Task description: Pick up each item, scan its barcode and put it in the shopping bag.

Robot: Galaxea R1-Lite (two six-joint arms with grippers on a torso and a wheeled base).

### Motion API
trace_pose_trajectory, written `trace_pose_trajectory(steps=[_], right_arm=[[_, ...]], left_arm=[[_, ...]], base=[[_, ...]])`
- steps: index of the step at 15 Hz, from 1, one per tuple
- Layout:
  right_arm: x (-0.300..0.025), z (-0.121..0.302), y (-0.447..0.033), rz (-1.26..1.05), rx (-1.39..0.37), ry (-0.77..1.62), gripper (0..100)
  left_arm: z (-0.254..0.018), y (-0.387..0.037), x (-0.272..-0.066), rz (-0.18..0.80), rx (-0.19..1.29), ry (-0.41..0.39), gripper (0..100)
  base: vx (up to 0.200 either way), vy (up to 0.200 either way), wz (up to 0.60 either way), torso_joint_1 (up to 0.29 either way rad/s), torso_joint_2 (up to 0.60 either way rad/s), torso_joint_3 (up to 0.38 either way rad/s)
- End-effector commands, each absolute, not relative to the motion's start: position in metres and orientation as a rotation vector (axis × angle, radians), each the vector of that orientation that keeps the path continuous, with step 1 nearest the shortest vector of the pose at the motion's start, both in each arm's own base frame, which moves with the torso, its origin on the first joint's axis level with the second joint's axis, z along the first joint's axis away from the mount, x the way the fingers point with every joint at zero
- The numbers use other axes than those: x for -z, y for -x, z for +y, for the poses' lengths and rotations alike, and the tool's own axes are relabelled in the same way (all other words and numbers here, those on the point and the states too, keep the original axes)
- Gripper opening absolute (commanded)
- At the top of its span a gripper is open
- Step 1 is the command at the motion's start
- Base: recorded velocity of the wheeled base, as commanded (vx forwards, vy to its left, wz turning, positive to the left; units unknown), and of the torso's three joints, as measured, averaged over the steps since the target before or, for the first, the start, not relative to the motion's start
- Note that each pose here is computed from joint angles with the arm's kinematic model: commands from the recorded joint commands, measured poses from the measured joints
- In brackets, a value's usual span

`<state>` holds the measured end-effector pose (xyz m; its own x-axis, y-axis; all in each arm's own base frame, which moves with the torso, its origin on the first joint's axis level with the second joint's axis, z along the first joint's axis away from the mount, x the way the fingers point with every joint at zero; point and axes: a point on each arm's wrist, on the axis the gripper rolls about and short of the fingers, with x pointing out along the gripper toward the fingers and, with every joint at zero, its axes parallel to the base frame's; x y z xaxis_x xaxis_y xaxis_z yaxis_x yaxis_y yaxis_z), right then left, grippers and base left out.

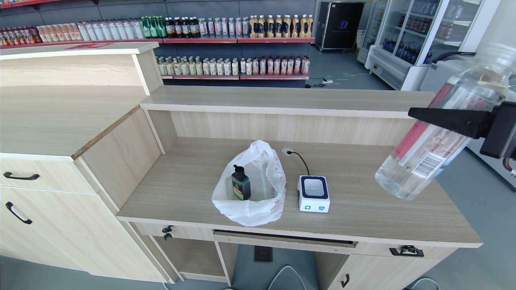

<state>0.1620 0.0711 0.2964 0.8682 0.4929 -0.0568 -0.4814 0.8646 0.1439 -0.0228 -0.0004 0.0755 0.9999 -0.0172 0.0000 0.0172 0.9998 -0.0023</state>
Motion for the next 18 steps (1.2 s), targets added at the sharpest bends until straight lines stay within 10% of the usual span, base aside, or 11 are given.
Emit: trace_pose_trajectory(steps=[1,8,18], right_arm=[[-0.261,0.061,-0.210,0.165,-0.369,0.038,0],[-0.188,0.016,-0.252,0.129,-0.145,0.646,0],[-0.147,0.018,-0.309,-0.163,-0.150,0.916,0]], left_arm=[[0.000,0.023,-0.076,0.002,0.017,0.003,100],[0.000,0.023,-0.076,0.002,0.015,0.003,100],[0.000,0.023,-0.076,0.002,0.017,0.003,100]], base=[[0.000,0.000,0.00,0.000,0.00,0.000],[0.000,0.000,0.00,0.000,0.00,0.000],[0.000,0.000,0.18,0.001,0.00,0.000]])
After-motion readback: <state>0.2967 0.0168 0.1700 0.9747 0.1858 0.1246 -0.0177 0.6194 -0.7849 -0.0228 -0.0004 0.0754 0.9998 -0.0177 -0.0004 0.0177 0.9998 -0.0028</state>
